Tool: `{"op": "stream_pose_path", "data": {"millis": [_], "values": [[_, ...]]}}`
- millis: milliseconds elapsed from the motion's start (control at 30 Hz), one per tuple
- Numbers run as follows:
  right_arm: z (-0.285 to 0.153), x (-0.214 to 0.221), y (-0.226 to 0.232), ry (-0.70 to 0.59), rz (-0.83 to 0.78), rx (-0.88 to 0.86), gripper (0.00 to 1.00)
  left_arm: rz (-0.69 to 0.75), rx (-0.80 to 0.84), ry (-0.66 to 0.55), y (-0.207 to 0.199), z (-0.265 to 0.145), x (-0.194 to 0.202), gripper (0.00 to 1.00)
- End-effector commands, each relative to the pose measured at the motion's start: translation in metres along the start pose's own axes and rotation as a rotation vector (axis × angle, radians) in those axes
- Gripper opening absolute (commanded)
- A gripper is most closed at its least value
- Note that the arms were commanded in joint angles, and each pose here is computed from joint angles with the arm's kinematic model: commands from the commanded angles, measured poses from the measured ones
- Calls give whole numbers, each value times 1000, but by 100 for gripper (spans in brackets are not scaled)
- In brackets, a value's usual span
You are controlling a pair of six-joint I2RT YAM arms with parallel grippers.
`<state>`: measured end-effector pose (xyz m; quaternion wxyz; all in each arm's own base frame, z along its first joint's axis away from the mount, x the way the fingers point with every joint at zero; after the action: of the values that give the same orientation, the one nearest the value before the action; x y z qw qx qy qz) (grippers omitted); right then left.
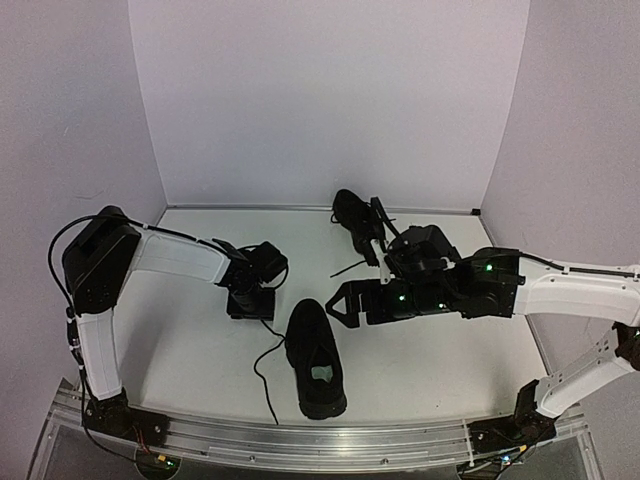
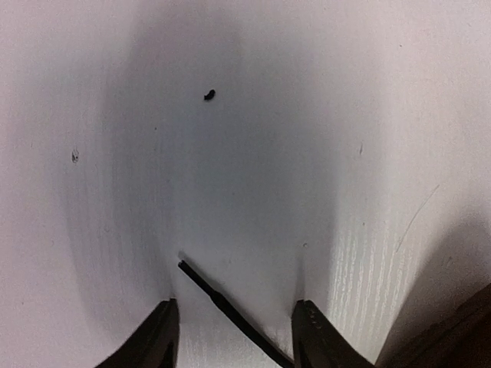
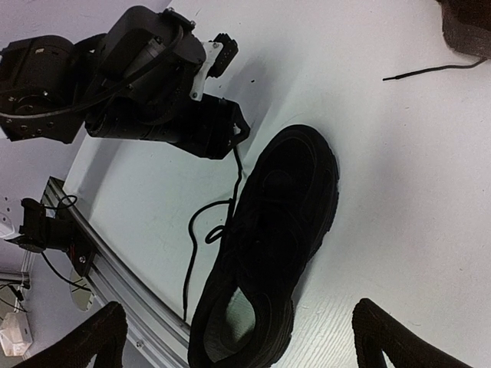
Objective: Tie the shoes
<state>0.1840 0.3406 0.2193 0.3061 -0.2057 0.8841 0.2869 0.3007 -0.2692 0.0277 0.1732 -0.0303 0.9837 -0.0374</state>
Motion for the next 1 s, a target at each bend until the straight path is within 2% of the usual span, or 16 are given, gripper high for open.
{"op": "stream_pose_path", "data": {"millis": [0, 133, 233, 367, 633, 833, 967], "values": [[-7, -10, 3, -27, -1, -8, 98, 7, -53, 70, 8, 19, 17, 40], [-6, -9, 2, -25, 0, -3, 98, 33, -59, 95, 11, 19, 22, 14], [-4, -9, 4, -21, -10, -7, 98, 56, -18, 82, 3, 10, 17, 1], [-9, -16, 5, -38, -44, -15, 98, 76, 123, -7, -23, -27, -10, 0], [-33, -43, -6, -107, -65, -59, 98, 198, 490, -260, -82, -155, -67, 0], [-38, -59, 5, -150, -142, -119, 98, 271, 715, -362, -101, -233, -78, 0], [-32, -70, 20, -168, -198, -178, 94, 295, 820, -403, -105, -271, -79, 0]]}}
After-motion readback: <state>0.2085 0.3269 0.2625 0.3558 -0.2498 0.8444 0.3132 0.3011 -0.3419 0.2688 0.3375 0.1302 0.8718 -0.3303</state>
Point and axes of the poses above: each gripper's point midway between its finger pads, its own z axis out along the fingers, its own y axis along the line the jaws close on, x = y × z, the point moved 2 cm from there along -z, back along the fingers, and after that the axes turned 5 degrees about -z, right-handed, at the moved point
